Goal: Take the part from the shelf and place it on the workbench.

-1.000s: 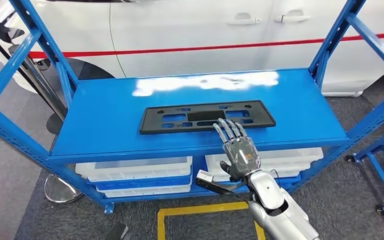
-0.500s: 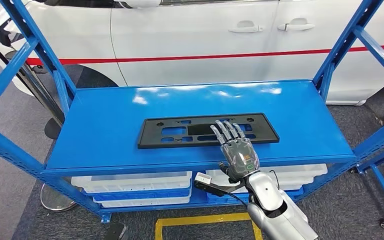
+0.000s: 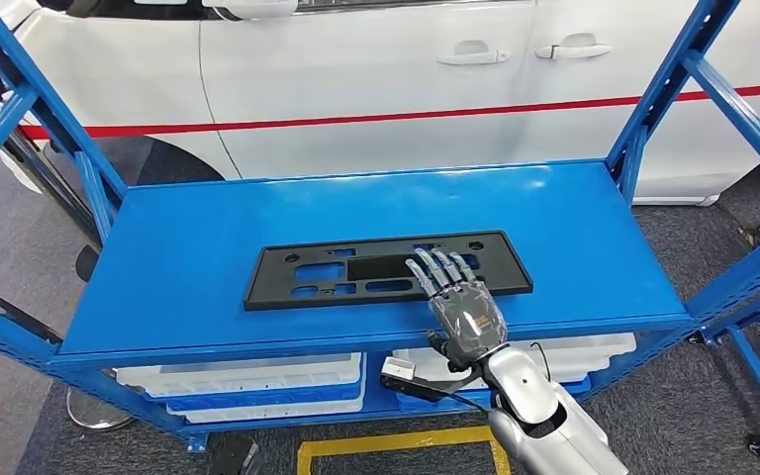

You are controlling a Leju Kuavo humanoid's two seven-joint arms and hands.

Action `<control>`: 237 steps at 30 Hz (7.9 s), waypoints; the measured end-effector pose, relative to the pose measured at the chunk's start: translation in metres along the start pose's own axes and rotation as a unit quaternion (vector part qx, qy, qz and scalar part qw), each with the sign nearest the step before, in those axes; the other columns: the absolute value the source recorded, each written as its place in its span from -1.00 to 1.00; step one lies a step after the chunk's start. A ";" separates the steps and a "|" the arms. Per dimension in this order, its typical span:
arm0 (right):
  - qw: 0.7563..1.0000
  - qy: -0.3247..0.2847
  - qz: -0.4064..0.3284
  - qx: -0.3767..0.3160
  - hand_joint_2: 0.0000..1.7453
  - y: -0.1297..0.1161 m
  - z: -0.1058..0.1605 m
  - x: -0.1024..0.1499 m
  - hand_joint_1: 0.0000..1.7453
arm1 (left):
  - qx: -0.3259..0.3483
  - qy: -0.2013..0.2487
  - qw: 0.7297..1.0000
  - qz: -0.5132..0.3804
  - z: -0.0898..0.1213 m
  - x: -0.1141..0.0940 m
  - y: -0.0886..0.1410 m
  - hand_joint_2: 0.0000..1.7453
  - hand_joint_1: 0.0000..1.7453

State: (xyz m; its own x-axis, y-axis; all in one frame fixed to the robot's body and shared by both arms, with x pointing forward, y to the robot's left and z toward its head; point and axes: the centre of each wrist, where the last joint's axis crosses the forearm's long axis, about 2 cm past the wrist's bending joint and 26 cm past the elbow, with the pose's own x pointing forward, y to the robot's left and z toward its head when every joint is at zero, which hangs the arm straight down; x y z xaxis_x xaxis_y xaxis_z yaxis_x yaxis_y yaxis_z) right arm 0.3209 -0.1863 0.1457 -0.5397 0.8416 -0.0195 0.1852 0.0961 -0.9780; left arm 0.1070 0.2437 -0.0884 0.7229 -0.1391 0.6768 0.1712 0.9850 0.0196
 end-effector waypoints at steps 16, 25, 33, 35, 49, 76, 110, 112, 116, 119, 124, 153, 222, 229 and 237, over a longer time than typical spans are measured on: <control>0.999 -0.044 -0.014 0.021 1.00 0.009 0.002 0.018 -1.00 | -0.010 -0.014 1.000 -0.002 -0.005 0.008 -0.006 -1.00 -1.00; 0.998 -0.042 -0.011 0.036 1.00 0.011 -0.003 0.026 -1.00 | -0.013 -0.024 1.000 0.008 -0.007 0.010 -0.007 -1.00 -1.00; 0.998 -0.026 -0.008 0.048 1.00 0.013 -0.006 0.025 -1.00 | -0.016 -0.027 0.999 0.007 -0.007 0.010 -0.008 -1.00 -1.00; 0.998 -0.020 -0.006 0.054 1.00 0.014 -0.006 0.024 -1.00 | -0.016 -0.028 0.999 0.007 -0.007 0.011 -0.008 -1.00 -1.00; 0.997 0.005 0.015 0.071 1.00 0.016 -0.018 0.021 -1.00 | -0.022 -0.032 0.999 0.002 -0.008 0.012 -0.009 -1.00 -1.00; 0.976 0.153 -0.135 -0.074 1.00 0.003 -0.020 0.020 -1.00 | -0.016 -0.022 0.999 0.017 -0.001 -0.001 -0.010 -1.00 -1.00; 0.990 0.100 -0.093 -0.034 1.00 0.012 -0.022 0.035 -1.00 | -0.020 -0.032 0.999 0.010 -0.007 0.011 -0.011 -1.00 -1.00; 0.990 0.100 -0.093 -0.035 1.00 0.011 -0.022 0.035 -1.00 | -0.020 -0.033 0.999 0.009 -0.007 0.011 -0.010 -1.00 -1.00; 0.990 0.098 -0.091 -0.034 1.00 0.012 -0.022 0.035 -1.00 | -0.021 -0.032 0.999 0.008 -0.007 0.011 -0.011 -1.00 -1.00; 0.991 0.097 -0.091 -0.033 1.00 0.012 -0.022 0.036 -1.00 | -0.023 -0.034 0.999 0.007 -0.007 0.011 -0.011 -1.00 -1.00; 0.991 0.094 -0.091 -0.036 1.00 0.010 -0.025 0.037 -1.00 | -0.026 -0.040 0.999 0.005 -0.008 0.013 -0.010 -1.00 -1.00; 0.991 0.096 -0.088 -0.034 1.00 0.010 -0.027 0.036 -1.00 | -0.024 -0.044 0.999 0.018 -0.010 0.015 -0.010 -1.00 -1.00; 0.862 -0.044 -0.425 -0.273 1.00 -0.124 -0.026 0.018 1.00 | 0.020 -0.110 0.992 0.054 -0.003 -0.003 0.005 1.00 -1.00; 0.858 -0.064 -0.432 -0.271 1.00 -0.131 -0.022 0.021 1.00 | 0.020 -0.109 0.992 0.054 -0.001 -0.006 0.005 1.00 -1.00; 0.859 -0.085 -0.436 -0.256 1.00 -0.130 -0.020 0.031 1.00 | 0.019 -0.103 0.993 0.061 -0.001 -0.007 0.005 1.00 -1.00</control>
State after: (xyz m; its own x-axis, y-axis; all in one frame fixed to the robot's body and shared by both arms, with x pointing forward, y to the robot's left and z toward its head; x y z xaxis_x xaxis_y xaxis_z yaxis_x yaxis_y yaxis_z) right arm 0.2966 -0.1621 0.2763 -0.7601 0.2455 0.6016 -0.0372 0.9079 -0.4175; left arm 0.1034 0.2498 -0.0934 0.5836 0.0007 0.8121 0.0623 0.9970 -0.0456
